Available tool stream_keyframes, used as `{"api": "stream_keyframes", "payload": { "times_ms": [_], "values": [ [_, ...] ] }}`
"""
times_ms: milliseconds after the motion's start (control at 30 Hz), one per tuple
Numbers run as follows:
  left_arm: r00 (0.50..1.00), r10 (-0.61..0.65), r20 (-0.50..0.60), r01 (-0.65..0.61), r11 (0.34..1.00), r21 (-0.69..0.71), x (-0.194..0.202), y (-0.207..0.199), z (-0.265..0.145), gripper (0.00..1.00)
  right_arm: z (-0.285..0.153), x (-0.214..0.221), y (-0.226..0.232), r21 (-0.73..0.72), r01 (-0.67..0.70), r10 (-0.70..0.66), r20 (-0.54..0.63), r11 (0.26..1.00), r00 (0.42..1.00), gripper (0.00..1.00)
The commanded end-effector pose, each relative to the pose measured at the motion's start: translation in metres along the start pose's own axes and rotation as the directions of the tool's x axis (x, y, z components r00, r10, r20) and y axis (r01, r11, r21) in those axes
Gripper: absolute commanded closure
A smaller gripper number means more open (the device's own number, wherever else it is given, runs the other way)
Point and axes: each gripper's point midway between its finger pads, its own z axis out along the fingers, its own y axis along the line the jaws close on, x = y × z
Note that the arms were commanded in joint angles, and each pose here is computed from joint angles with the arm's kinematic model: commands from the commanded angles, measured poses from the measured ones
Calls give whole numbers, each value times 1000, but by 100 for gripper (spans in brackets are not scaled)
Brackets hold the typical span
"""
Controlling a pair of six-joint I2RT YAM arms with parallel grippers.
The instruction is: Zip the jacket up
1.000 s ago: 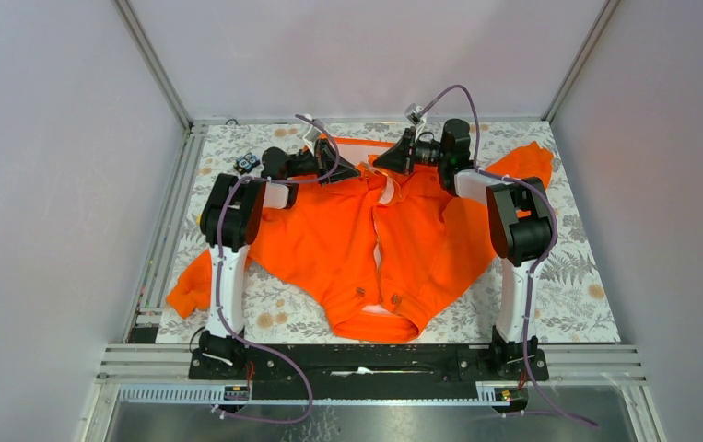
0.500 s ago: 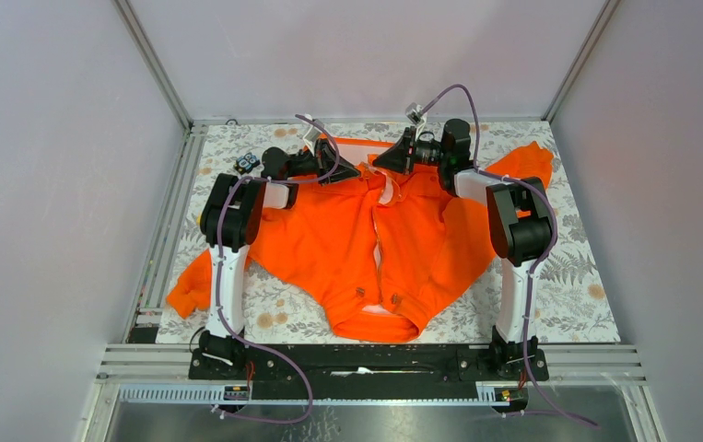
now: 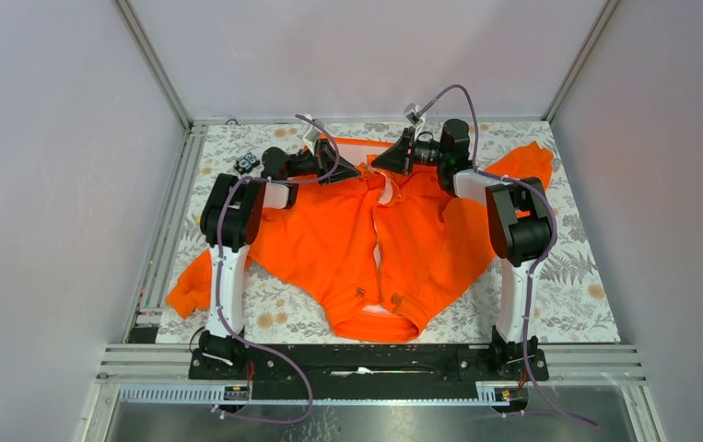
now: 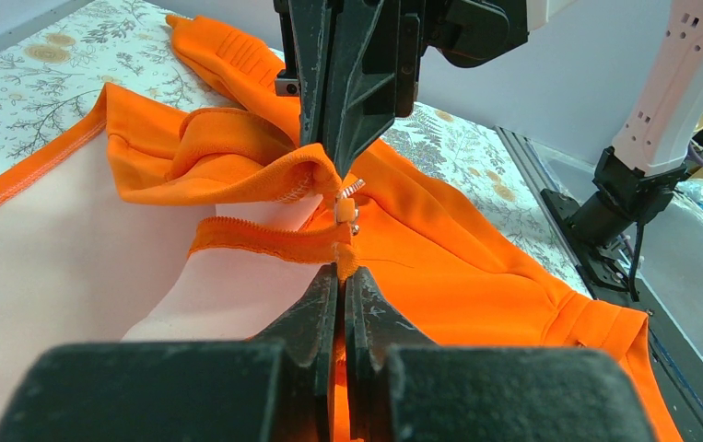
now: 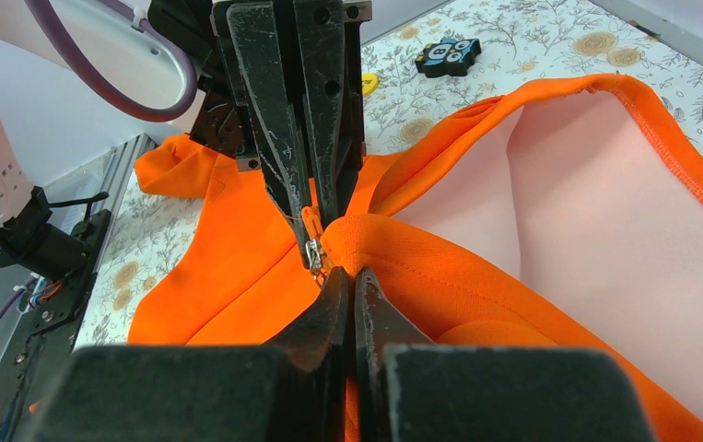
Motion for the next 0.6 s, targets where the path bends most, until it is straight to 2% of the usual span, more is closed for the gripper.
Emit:
{"api": "stream_keyframes", "payload": {
  "times_ms": [0,300,567],
  "values": [
    [986,164,31,-165,986,40,-26,-11,5,100,10,-26,24,-74,98,-97,17,992,995,100],
    [985,168,31,-169,985,31,-26,-11,1,100,-3,-40,29,-19,144,-143,69,989,987,100],
    [985,168,29,-169,985,35,-26,-11,2,100,-2,-35,25,-25,123,-121,56,992,991,100]
  ]
}}
